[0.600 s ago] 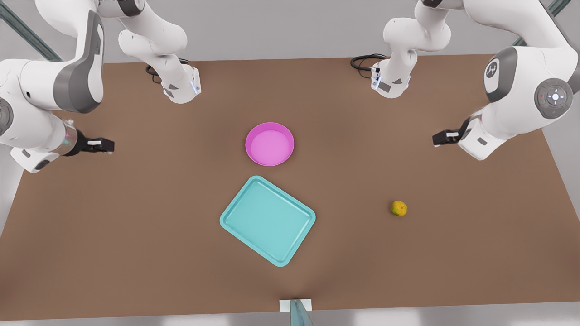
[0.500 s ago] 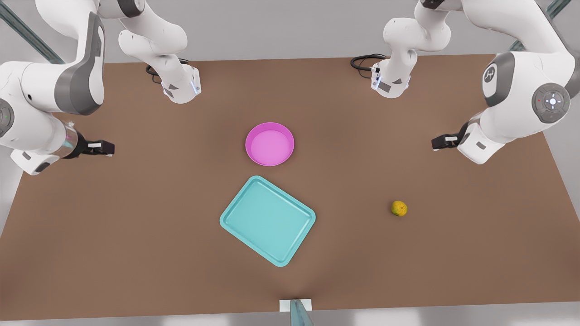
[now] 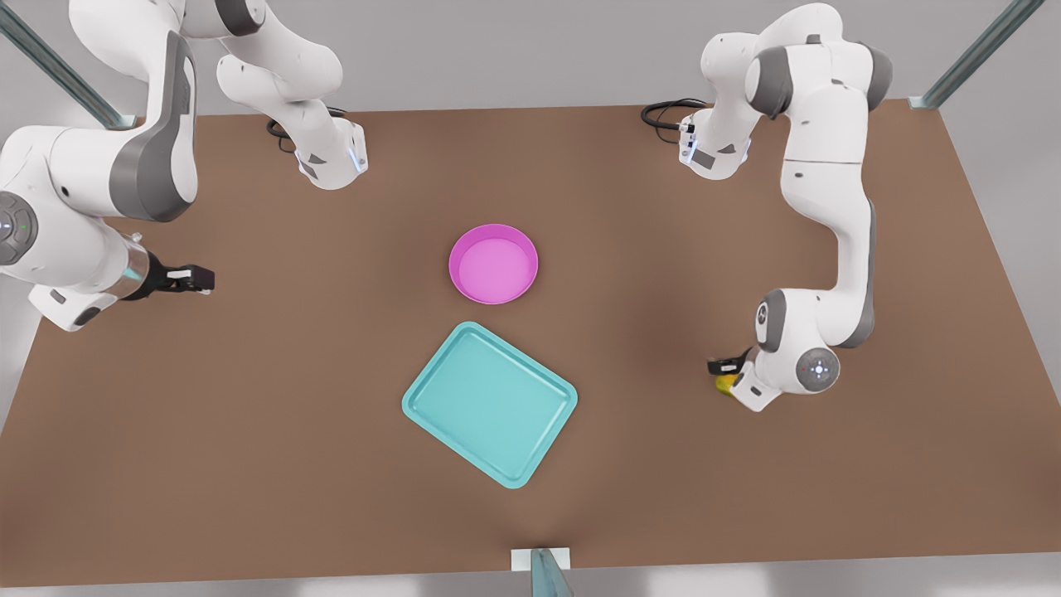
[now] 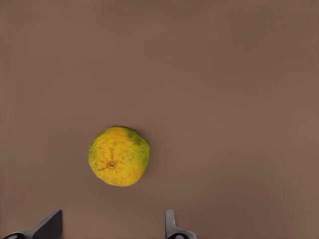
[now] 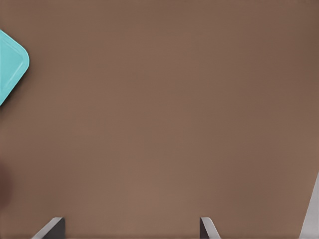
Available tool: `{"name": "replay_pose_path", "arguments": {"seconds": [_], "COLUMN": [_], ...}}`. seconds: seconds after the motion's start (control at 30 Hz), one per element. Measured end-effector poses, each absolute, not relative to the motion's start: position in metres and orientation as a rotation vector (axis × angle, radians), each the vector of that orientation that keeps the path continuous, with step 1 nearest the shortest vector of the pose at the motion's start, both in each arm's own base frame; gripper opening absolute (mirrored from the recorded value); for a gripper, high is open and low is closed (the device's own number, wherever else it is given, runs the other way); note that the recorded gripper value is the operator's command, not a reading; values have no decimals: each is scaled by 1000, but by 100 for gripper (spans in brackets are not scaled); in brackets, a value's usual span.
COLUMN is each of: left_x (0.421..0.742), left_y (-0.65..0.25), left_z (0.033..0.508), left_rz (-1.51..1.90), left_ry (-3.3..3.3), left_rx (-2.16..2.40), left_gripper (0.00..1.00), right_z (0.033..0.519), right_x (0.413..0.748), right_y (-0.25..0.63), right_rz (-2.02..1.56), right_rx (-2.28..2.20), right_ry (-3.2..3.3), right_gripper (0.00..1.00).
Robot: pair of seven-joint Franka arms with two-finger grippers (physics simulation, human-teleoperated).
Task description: Place the orange on the plate with the left arm and the plate on the tray with the right arm
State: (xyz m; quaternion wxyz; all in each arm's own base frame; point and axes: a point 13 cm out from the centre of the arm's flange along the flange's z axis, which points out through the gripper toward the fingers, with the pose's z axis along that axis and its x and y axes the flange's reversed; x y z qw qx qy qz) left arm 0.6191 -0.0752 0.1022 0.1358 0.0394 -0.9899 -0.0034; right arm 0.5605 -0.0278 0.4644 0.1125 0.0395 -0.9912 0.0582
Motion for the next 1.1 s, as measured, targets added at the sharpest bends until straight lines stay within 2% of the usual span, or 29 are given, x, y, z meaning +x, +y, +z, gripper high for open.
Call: {"name": "replay_pose_path", "arguments": {"seconds": [0.27,0.7,0.77,0.87,0.93,1.1], "left_x": [641,635,635,636,638,639], "left_y": [-67,-68,-68,-68,-68,-78], "left_z": [66,28,27,28,31,37], "left_rz": [-12,-13,-13,-16,-17,-4], "left_ry": [-2963,-2976,-2978,-2982,-2988,-2994], "left_rx": [64,-1,-8,-14,-15,-19], "left_gripper": [100,100,81,69,64,64], "right_z": [461,457,457,456,455,454], "right_x": [560,561,561,561,561,562], "right_y": [-27,-26,-26,-27,-27,-27], "right_rz": [163,160,160,160,159,159], "right_rx": [127,138,139,139,140,142], "right_ry": [-2901,-2893,-2894,-2893,-2891,-2888], "right_gripper": [100,100,100,100,100,100]}}
